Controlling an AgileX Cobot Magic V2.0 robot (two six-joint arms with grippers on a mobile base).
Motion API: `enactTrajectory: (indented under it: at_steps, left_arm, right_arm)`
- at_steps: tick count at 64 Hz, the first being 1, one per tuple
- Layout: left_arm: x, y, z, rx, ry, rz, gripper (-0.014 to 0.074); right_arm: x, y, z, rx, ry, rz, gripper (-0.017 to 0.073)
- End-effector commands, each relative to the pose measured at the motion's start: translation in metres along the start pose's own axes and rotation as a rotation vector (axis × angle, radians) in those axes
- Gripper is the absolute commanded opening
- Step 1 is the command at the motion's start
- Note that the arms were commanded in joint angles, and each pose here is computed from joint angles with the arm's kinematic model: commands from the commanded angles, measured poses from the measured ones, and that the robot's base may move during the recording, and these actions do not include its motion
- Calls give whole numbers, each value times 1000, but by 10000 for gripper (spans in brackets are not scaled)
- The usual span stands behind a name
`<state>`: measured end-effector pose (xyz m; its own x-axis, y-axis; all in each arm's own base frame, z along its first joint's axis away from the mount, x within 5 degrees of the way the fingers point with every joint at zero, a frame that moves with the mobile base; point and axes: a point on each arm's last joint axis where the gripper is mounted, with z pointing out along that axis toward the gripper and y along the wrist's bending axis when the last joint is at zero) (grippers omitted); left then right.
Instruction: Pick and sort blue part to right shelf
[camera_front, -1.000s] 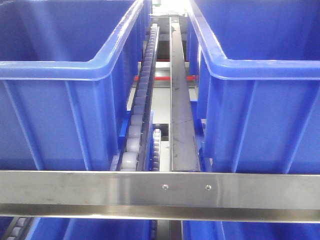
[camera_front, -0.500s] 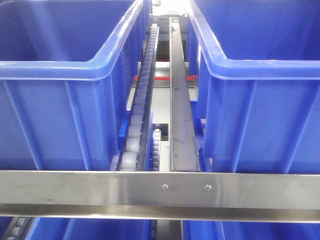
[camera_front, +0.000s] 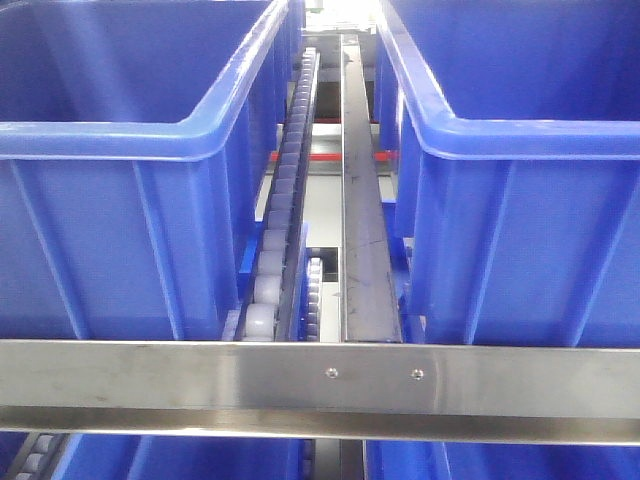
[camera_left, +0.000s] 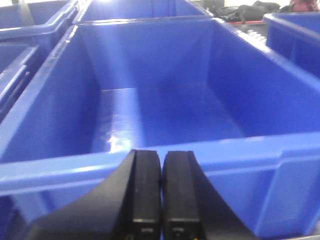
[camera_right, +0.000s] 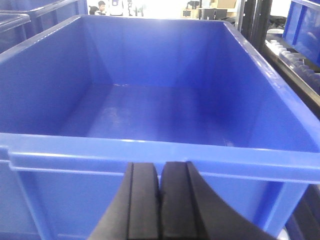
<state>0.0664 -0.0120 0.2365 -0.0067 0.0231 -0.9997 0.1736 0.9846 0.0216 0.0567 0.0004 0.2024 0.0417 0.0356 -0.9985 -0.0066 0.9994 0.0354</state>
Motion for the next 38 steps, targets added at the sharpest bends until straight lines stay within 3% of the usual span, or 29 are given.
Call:
enactTrajectory:
  at_steps: [1, 4, 10, 16, 26, 38]
  left_arm:
    - [-9, 4, -7, -55, -130, -12, 134]
    - [-4, 5, -10, -79, -150, -33, 134]
    - [1, 7, -16, -134, -183, 15, 134]
    - [7, 8, -18, -166, -199, 8, 134]
    - [29, 8, -13, -155, -140, -14, 134]
    - [28, 7, -13, -136, -141, -15, 134]
  right_arm:
    - [-16, 0, -3, 6, -135, 1, 22]
    - [-16, 0, -3, 6, -135, 1, 22]
    - [-16, 0, -3, 6, -135, 1, 22]
    - [-16, 0, -3, 6, -134, 1, 22]
    - [-16, 0, -3, 6, -134, 1, 22]
    - [-16, 0, -3, 6, -134, 1, 22]
